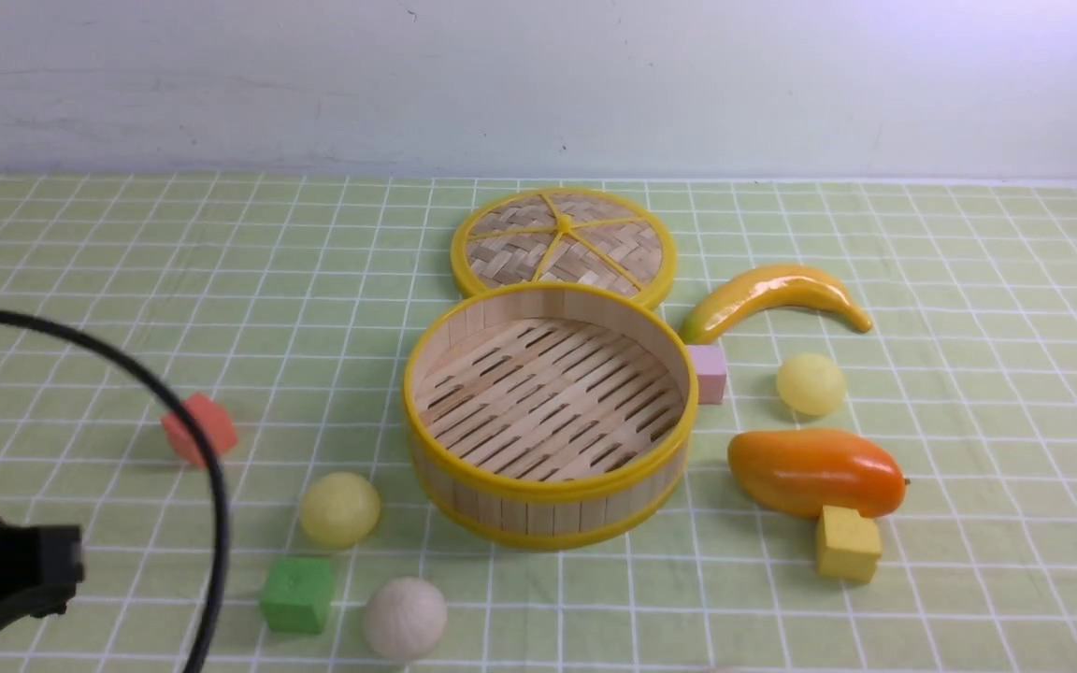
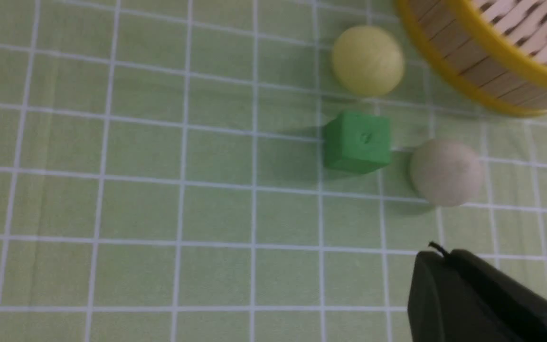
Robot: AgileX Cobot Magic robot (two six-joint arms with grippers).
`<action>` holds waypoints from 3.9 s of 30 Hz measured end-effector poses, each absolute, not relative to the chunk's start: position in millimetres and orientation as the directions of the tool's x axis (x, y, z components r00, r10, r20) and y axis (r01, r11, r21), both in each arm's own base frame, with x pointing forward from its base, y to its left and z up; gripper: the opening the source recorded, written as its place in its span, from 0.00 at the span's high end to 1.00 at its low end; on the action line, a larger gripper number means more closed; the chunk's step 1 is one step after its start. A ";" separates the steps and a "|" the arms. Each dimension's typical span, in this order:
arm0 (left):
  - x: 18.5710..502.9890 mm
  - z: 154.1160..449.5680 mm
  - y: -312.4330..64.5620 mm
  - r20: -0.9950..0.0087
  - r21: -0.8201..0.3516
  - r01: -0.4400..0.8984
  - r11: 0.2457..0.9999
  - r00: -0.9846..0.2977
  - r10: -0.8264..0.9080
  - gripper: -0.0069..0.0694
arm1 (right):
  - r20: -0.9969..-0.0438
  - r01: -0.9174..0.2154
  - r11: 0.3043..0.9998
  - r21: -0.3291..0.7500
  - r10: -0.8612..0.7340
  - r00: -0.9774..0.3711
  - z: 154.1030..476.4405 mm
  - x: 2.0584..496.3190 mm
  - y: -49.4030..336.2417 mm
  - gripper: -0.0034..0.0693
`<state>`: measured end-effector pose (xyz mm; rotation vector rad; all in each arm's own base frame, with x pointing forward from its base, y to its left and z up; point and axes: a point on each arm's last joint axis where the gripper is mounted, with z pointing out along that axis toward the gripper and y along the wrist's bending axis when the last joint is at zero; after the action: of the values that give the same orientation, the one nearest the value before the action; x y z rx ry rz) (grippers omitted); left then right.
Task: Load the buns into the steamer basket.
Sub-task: Use the left arm to grab a steamed stuffed bun, then use the left arm to put the steamed stuffed bun into the steamer, then use the left arm to grab a steamed stuffed bun
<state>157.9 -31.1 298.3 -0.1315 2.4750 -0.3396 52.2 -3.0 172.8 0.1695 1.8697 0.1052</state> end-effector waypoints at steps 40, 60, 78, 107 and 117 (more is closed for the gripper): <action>341.4 195.5 -120.2 -0.394 -0.047 0.264 0.963 -0.891 0.225 0.56 | -0.941 0.064 0.985 0.158 0.170 -0.294 172.8 52.2 -3.0 0.62; 327.9 250.2 -118.9 -0.497 -0.102 0.254 0.962 -0.851 0.172 0.93 | -0.941 0.064 0.985 0.158 0.170 -0.294 172.8 52.2 -3.0 0.62; 375.0 237.7 -174.1 -0.671 -0.178 0.482 0.858 -0.697 0.252 0.92 | -0.941 0.064 0.985 0.158 0.170 -0.294 172.8 52.2 -3.0 0.62; 260.0 267.7 -131.2 -0.341 -0.179 0.372 0.911 -0.892 0.297 0.93 | -0.941 0.064 0.985 0.158 0.170 -0.294 172.8 52.2 -3.0 0.62; 247.2 238.4 -159.3 -0.393 -0.166 0.451 0.877 -0.846 0.361 0.78 | -0.941 0.064 0.985 0.158 0.170 -0.294 172.8 52.2 -3.0 0.62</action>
<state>247.2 -159.3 238.4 0.6034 2.6941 -0.3590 52.2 -3.0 172.8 0.1695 1.8697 0.1052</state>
